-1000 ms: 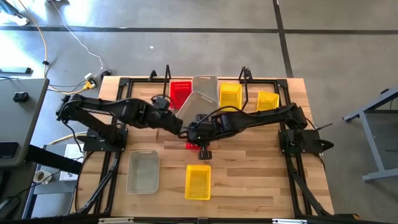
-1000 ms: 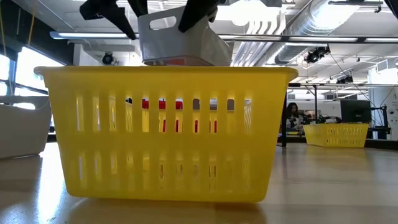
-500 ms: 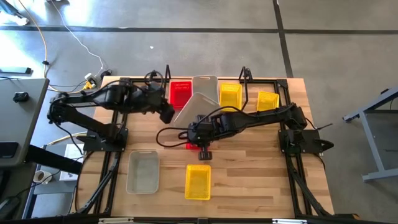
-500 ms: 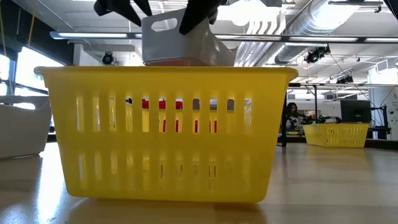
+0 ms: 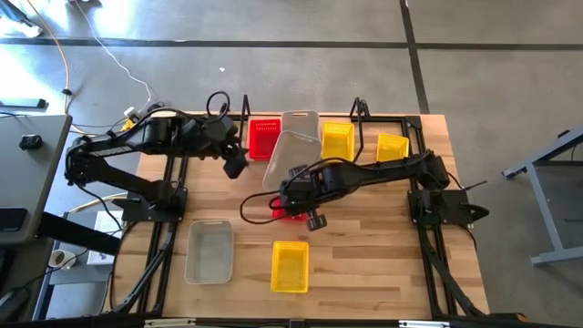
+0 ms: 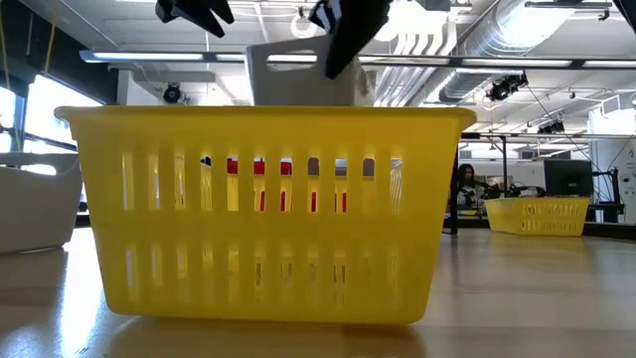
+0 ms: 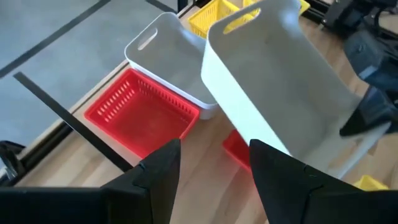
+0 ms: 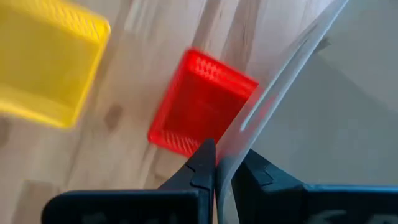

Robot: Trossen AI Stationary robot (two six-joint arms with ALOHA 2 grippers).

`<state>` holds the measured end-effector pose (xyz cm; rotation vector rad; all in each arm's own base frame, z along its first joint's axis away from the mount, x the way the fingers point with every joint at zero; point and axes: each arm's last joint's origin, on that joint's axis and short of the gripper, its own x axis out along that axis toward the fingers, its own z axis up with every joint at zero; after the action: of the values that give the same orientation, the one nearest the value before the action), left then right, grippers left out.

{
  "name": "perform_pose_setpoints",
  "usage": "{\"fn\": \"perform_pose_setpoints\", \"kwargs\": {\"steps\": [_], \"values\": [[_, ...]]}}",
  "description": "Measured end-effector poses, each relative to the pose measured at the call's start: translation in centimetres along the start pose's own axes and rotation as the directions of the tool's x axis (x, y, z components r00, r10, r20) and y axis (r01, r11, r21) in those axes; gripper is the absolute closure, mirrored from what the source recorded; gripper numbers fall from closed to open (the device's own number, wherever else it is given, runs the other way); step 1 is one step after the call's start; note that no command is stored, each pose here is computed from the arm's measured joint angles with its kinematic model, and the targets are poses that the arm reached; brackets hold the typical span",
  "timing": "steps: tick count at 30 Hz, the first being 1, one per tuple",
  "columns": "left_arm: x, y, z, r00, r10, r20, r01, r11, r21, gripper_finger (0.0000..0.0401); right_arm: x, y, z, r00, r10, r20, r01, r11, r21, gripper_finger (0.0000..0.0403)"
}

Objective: Stack baskets on shelf by color
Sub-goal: Stack the top gray bin on the top of the other gray bin on the shelf

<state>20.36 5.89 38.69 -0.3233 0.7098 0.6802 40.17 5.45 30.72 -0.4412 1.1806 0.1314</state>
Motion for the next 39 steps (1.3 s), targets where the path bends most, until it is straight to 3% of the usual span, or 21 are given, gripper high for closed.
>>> {"fn": "perform_pose_setpoints", "kwargs": {"steps": [7,16,29,35,39], "values": [[0.2,0.5,0.2,1.000,0.021,0.001,-0.021,0.999,0.037,0.0221,0.4,-2.0,-1.5,0.995,-0.013,-0.097,-0.001,0.990,-0.142,0.0398],[0.4,1.4,0.5,0.999,0.053,0.002,-0.053,0.998,0.037,0.0221,0.2,-6.0,-3.2,0.993,-0.038,-0.114,0.002,0.954,-0.300,0.0400],[0.7,2.5,0.8,0.995,0.097,0.002,-0.097,0.995,-0.011,0.0221,-5.3,-12.9,-8.9,1.000,-0.024,0.015,0.028,0.958,-0.285,0.0402],[0.8,2.9,0.9,0.994,0.111,0.001,-0.111,0.993,-0.029,0.0221,-5.4,-14.5,-10.8,0.995,0.078,0.055,-0.059,0.956,-0.289,0.0403],[0.8,3.2,1.0,0.993,0.121,0.001,-0.120,0.990,-0.078,0.0221,-3.8,-14.7,-11.7,0.993,0.117,0.031,-0.105,0.958,-0.265,0.0403]]}}
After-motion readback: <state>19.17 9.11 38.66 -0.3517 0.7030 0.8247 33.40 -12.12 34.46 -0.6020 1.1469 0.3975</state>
